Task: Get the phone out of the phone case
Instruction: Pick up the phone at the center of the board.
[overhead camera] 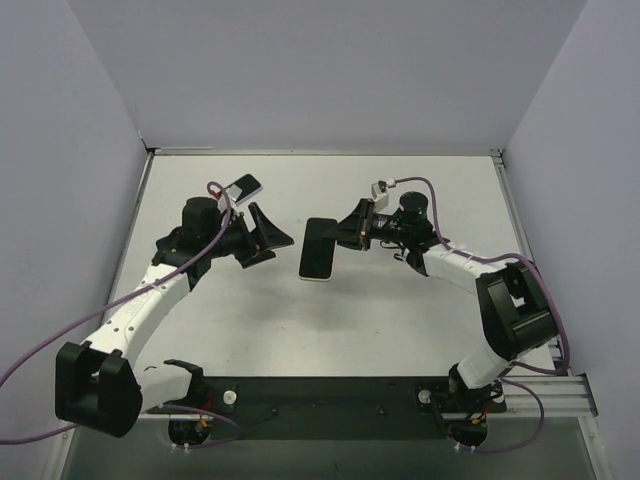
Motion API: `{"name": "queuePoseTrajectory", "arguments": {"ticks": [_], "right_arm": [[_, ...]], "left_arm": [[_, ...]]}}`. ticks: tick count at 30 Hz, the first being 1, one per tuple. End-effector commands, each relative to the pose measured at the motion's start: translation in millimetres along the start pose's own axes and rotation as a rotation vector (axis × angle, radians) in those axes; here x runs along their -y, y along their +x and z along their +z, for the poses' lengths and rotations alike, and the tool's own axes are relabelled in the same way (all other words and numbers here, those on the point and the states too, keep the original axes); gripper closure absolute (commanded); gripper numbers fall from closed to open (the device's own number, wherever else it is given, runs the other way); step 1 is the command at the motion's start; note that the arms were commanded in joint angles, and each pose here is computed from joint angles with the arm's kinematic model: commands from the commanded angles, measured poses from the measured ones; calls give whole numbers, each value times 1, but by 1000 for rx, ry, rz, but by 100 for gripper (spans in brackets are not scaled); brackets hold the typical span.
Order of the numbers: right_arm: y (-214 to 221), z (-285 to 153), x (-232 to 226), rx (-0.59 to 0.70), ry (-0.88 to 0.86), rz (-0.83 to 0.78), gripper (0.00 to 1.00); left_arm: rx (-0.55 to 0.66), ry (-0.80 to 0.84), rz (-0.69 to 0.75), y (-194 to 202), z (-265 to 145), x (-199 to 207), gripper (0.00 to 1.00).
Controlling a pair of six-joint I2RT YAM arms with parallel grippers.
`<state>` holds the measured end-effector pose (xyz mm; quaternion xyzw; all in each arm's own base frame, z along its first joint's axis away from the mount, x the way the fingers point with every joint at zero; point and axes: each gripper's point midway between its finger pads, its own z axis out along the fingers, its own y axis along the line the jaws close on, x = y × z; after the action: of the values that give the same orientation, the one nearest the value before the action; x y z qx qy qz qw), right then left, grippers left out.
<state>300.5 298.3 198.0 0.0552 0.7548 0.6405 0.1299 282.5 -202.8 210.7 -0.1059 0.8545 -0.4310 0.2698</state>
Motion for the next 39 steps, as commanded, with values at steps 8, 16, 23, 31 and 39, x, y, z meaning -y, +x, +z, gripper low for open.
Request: {"name": "queuePoseTrajectory", "arguments": {"ticks": [8, 16, 23, 31, 39], "right_arm": [[17, -15, -82, -97, -364, -151, 100], [10, -10, -75, -104, -410, -81, 100], [8, -8, -70, -101, -404, -73, 100], [10, -10, -69, -100, -400, -68, 100], [13, -5, -70, -117, -403, -69, 100]], "left_arm": [[-191, 472, -111, 28, 3, 57, 10], [-134, 562, -119, 22, -13, 76, 10], [-92, 576, -135, 7, -19, 81, 10], [-72, 535, -161, -15, -24, 64, 11], [-108, 529, -178, -6, -14, 69, 11]]}}
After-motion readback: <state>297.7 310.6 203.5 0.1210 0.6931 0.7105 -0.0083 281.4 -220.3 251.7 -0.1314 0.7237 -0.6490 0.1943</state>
